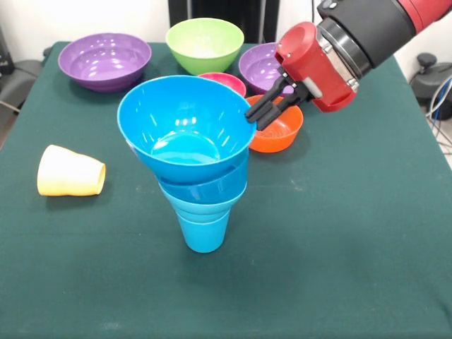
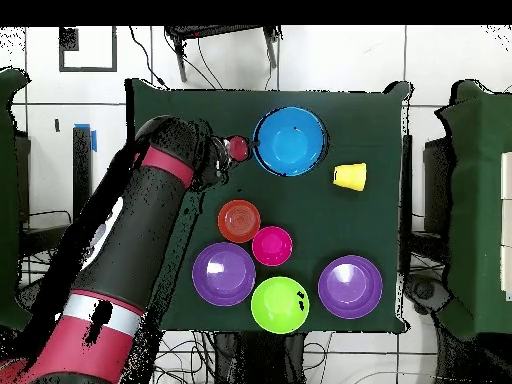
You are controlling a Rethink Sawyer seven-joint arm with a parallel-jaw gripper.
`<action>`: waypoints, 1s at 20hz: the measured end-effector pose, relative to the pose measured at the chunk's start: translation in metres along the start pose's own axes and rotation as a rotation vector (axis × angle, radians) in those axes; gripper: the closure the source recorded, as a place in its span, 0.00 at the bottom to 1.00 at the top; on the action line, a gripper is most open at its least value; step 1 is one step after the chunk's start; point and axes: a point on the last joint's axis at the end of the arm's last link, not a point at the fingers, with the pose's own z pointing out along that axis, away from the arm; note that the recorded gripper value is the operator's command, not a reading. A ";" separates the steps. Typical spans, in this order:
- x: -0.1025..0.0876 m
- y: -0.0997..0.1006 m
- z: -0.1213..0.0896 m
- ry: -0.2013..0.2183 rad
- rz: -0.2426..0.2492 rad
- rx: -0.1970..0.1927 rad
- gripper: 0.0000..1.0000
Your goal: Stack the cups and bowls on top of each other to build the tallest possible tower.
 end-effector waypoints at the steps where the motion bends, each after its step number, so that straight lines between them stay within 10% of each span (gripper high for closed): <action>1: 0.000 0.001 0.000 -0.001 -0.002 0.000 1.00; 20: -0.016 0.010 -0.016 -0.011 0.000 0.001 1.00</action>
